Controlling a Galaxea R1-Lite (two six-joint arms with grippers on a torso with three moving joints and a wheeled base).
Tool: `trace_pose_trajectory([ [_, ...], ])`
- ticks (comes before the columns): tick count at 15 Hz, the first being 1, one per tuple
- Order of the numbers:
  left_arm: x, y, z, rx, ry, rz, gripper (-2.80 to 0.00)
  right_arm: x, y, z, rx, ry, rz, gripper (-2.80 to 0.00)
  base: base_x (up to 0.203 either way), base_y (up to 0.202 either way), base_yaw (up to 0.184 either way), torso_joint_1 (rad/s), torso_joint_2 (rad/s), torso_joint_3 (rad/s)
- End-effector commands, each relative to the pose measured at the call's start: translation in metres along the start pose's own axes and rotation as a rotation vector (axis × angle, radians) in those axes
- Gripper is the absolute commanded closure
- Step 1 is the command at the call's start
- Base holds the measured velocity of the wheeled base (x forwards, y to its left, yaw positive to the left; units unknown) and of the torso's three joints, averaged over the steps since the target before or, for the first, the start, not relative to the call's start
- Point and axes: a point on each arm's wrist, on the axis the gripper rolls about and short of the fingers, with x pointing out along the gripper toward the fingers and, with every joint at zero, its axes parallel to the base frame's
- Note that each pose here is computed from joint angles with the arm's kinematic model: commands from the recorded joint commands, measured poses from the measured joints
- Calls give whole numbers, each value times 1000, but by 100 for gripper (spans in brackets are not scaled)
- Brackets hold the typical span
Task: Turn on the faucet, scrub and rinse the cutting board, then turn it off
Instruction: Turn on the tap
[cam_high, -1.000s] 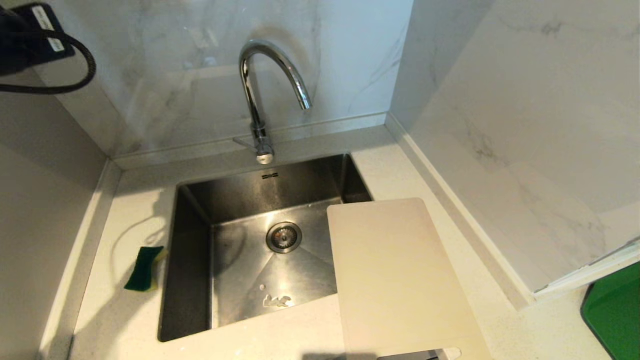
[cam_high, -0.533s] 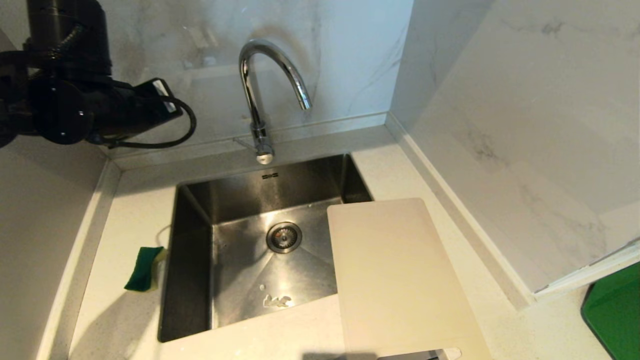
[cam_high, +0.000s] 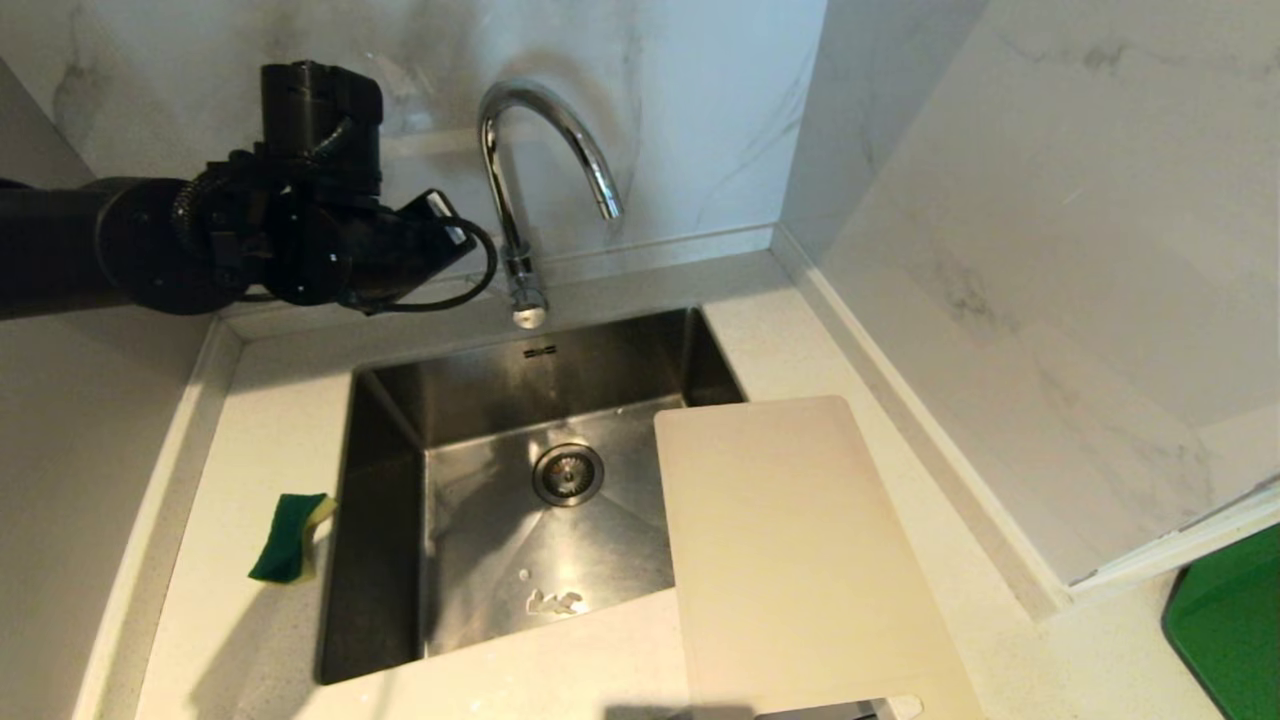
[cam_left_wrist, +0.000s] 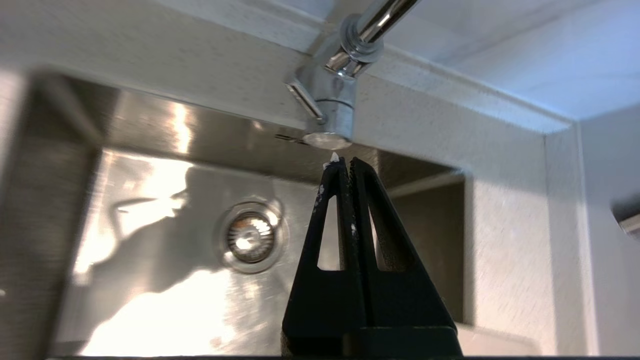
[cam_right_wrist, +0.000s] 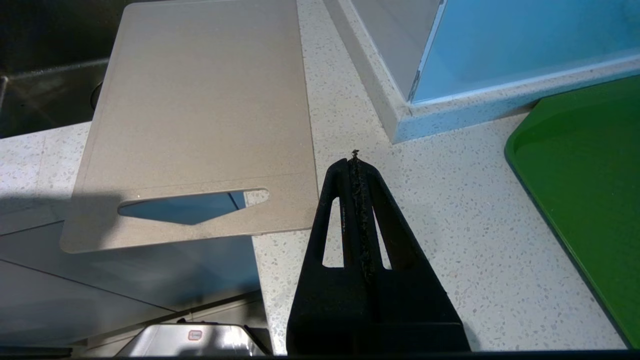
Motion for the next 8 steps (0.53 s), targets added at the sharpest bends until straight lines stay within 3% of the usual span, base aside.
trace_pose_trajectory([
  [1, 29, -6, -23, -27, 9, 26, 0, 0, 0, 0, 0, -1, 1, 0, 0, 0, 0, 0, 0, 0],
  [5, 60, -7, -55, -21, -20, 93, 0, 0, 0, 0, 0, -2, 1, 0, 0, 0, 0, 0, 0, 0],
  [8, 73, -7, -66, -45, -48, 69, 0, 0, 0, 0, 0, -1, 1, 0, 0, 0, 0, 0, 0, 0],
])
